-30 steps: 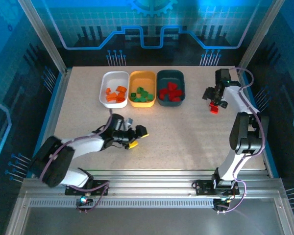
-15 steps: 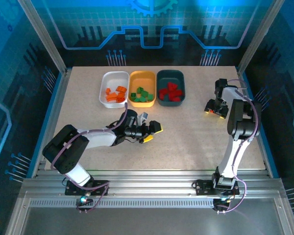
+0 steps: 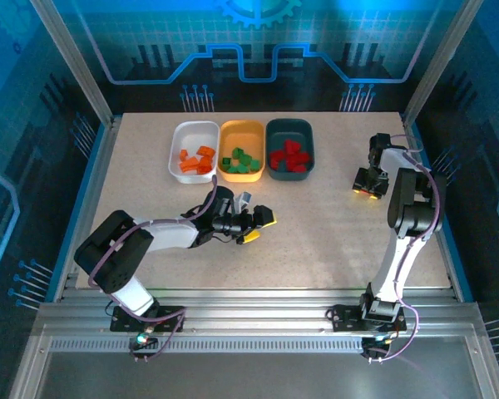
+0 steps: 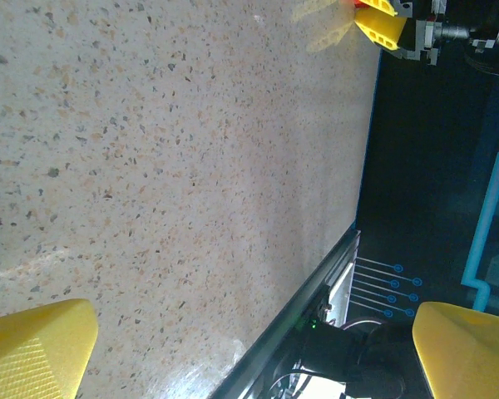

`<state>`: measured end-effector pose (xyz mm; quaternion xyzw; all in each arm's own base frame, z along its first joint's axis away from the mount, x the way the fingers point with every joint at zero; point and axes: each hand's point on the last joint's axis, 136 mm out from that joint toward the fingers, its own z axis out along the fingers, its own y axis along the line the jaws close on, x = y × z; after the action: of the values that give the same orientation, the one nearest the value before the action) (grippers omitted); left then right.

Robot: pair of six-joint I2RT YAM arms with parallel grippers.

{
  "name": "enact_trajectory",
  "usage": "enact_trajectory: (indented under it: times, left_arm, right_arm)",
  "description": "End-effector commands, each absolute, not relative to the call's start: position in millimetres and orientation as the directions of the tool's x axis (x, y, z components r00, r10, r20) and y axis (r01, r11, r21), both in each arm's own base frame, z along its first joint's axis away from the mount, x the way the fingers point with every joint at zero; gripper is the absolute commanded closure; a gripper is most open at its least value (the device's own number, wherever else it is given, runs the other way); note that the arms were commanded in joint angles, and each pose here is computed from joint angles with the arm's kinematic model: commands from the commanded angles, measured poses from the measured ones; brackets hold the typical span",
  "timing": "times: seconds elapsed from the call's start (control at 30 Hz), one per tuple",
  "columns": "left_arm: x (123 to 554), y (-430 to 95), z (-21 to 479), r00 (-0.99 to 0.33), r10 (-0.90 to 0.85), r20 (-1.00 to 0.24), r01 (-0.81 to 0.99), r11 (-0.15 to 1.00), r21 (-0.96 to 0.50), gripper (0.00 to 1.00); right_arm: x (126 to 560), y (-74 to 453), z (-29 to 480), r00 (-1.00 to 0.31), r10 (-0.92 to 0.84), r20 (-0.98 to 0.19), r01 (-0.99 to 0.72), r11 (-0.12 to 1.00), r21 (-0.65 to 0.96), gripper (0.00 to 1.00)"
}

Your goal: Sort the legos into containers by color

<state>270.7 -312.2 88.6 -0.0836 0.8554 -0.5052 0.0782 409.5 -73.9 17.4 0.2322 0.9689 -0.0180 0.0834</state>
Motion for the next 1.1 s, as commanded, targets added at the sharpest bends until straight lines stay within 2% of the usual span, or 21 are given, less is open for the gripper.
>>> enact_trajectory:
  times: [0.0, 0.33, 0.57, 0.67, 0.83, 1.07]
  left_arm:
    - [271.5, -312.9, 94.9, -0.976, -0.208, -0.062, -0.046, 0.48, -0.876, 0.01]
    - [282.4, -277.3, 114.6, -0.959, -0.26, -0.109, -0.038, 0.502, -0.864, 0.01]
    - [281.7, -249.9, 122.0, -0.941, -0.314, -0.127, -0.052, 0.506, -0.861, 0.01]
    - [284.5, -226.7, 121.4, -0.923, -0.367, -0.118, -0.09, 0.503, -0.86, 0.01]
    - [291.5, -167.8, 105.9, -0.85, -0.525, -0.042, -0.262, 0.49, -0.832, 0.01]
    - [277.6, -135.4, 101.4, -0.811, -0.585, -0.017, -0.33, 0.481, -0.812, 0.01]
  right_arm:
    - [411.3, -78.8, 14.4, -0.873, 0.452, -0.182, 0.457, 0.889, 0.016, 0.54]
    - [405.0, -72.0, 41.0, -0.854, 0.453, -0.254, 0.461, 0.887, 0.032, 0.58]
    - [394.1, -41.7, 73.3, -0.866, 0.384, -0.32, 0.4, 0.917, 0.017, 0.58]
    - [397.9, -5.3, 95.3, -0.876, 0.315, -0.365, 0.324, 0.945, 0.038, 0.58]
    - [426.2, 85.5, 125.3, -0.877, 0.164, -0.452, 0.143, 0.986, 0.08, 0.58]
    - [489.3, 159.0, 120.0, -0.895, 0.083, -0.438, 0.039, 0.993, 0.11, 0.57]
